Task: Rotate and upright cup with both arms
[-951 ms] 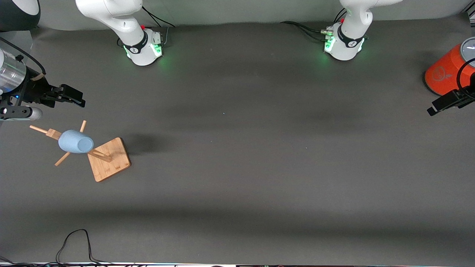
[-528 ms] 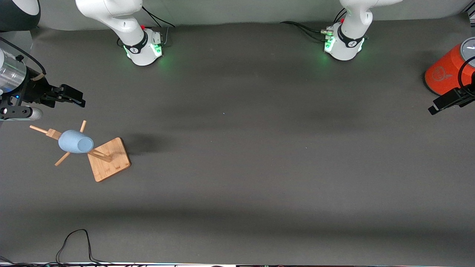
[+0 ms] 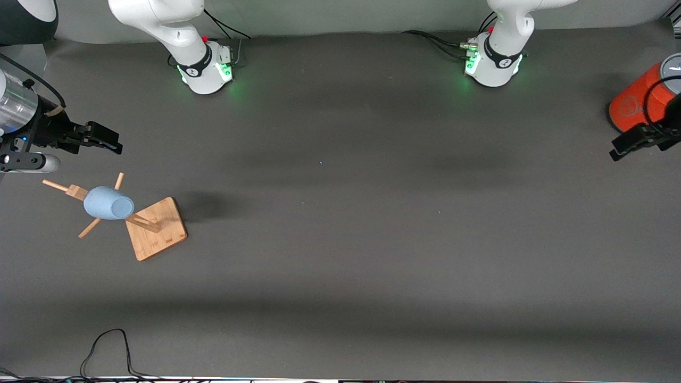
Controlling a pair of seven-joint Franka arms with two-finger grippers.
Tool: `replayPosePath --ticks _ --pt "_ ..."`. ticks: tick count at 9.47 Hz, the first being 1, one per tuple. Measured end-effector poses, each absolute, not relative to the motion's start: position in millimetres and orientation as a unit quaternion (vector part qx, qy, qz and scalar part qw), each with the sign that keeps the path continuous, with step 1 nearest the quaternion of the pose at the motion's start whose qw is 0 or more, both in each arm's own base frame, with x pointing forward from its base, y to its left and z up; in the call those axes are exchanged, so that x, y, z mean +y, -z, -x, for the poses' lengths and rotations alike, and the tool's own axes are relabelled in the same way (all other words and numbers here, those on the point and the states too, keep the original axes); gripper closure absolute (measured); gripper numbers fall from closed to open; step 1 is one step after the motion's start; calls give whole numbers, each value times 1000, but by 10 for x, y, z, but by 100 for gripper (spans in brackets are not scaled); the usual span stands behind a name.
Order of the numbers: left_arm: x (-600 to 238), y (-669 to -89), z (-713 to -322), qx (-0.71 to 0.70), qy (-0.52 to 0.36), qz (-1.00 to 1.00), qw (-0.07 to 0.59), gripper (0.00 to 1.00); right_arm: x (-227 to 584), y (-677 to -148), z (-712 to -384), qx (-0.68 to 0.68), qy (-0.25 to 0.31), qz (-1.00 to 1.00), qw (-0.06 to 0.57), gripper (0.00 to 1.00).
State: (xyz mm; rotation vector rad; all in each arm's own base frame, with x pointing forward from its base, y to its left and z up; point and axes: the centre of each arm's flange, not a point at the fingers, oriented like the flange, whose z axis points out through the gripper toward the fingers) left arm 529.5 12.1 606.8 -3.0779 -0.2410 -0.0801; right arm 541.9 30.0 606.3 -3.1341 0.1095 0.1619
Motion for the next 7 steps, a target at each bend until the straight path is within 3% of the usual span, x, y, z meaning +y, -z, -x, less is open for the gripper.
replayPosePath --ticks 7 --pt "-9 -5915 -5236 -65 13 997 34 0 102 -5828 -5860 83 -14 996 26 0"
